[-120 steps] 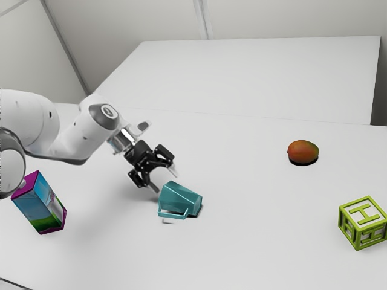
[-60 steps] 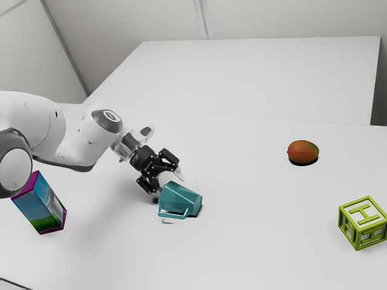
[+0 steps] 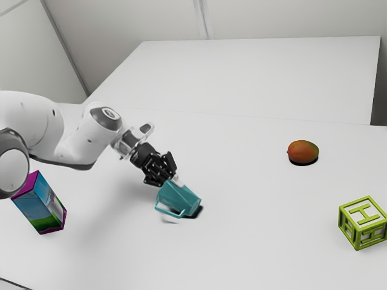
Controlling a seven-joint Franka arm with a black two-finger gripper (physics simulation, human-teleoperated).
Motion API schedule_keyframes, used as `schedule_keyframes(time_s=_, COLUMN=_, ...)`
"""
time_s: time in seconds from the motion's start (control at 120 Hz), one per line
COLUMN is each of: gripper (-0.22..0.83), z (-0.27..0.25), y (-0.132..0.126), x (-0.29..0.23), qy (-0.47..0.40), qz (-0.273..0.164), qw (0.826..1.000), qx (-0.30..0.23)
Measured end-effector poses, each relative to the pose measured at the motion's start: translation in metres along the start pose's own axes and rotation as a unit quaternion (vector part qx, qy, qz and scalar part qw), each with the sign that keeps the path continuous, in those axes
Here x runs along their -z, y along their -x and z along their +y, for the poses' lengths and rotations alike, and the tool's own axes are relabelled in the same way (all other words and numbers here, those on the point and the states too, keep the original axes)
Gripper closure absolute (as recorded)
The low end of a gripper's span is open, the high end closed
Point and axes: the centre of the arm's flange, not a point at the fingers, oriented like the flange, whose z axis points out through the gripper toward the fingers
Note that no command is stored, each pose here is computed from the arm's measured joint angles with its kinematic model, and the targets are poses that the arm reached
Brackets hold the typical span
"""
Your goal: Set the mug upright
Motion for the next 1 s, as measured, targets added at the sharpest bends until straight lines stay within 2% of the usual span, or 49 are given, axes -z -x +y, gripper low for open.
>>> schedule_keyframes(time_s=0.125, gripper=0.75, z=0.007, y=0.004, x=0.002, qy=0.005, qz=0.002, qw=1.000, qx=-0.008)
schedule_keyframes(time_s=0.333, gripper=0.76, z=0.026, y=0.019, x=0.009, qy=0.007, qz=0.007, qw=1.000, qx=-0.027)
schedule_keyframes(time_s=0.592, gripper=0.76, z=0.042, y=0.030, x=0.040, qy=-0.064, qz=0.032, qw=0.995, qx=-0.065)
schedule_keyframes(time_s=0.8, gripper=0.77, z=0.052, y=0.027, x=0.049, qy=-0.135, qz=0.067, qw=0.984, qx=-0.097)
schedule_keyframes(time_s=1.0, gripper=0.77, z=0.063, y=0.024, x=0.060, qy=-0.210, qz=0.101, qw=0.963, qx=-0.138)
